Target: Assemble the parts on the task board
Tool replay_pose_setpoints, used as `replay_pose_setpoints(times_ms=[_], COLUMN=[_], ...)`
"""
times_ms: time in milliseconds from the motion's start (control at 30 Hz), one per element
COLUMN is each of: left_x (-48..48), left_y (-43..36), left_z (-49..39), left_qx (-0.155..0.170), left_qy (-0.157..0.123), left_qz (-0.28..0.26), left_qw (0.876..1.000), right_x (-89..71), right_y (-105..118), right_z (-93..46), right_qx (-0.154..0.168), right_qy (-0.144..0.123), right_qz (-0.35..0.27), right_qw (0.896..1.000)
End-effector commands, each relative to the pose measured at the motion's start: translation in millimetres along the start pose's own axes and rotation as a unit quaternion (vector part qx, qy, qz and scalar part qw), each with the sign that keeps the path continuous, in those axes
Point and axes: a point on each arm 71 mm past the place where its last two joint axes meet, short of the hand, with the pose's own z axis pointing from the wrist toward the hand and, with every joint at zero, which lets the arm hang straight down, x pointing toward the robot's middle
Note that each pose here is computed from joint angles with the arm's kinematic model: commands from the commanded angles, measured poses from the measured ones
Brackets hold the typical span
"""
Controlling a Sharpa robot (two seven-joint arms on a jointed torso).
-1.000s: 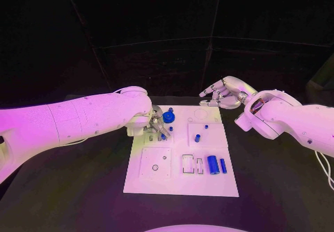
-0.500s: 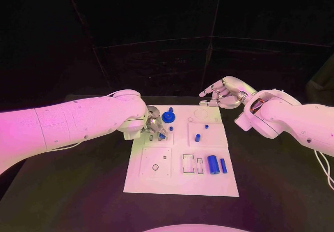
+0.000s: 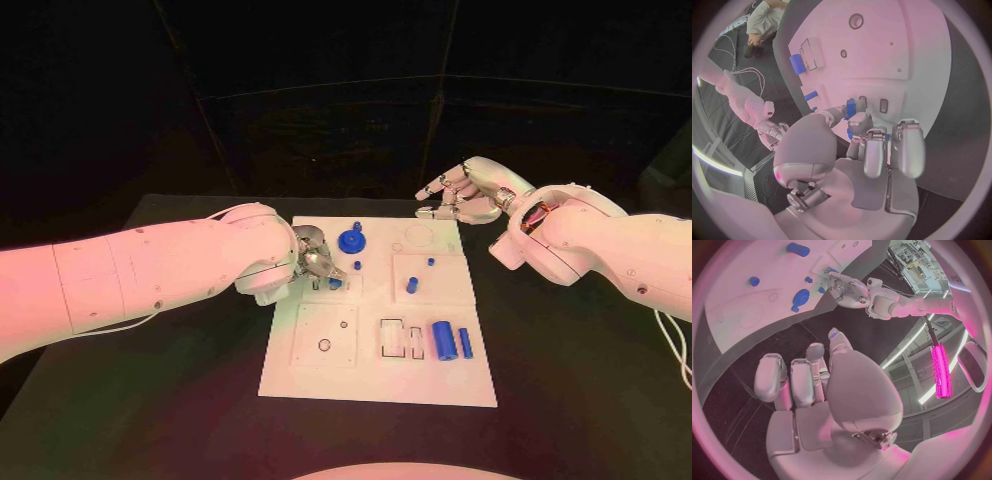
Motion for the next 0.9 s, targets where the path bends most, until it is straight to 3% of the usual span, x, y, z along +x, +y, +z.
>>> replay_pose_setpoints(times_ms=[33,300,900], left_x=[-2.4,1.0,7.1], left_y=[1.8,6.8,6.3], left_z=[0.1,1.2,2.3], left_qx=[0.006,-0.001,-0.016], left_qy=[-0.037,-0.052,-0.028], left_qz=[0.003,0.015,0.037], left_qw=[0.999,0.999,0.999], right_x=[-0.7,-1.3,-0.6], right_y=[0.6,0.0,0.4], right_z=[0.2,0.2,0.4], right_qx=[-0.002,-0.002,-0.003], right_qy=[0.003,0.002,0.004], right_qz=[-0.001,-0.001,-0.001], right_qw=[1.0,1.0,1.0])
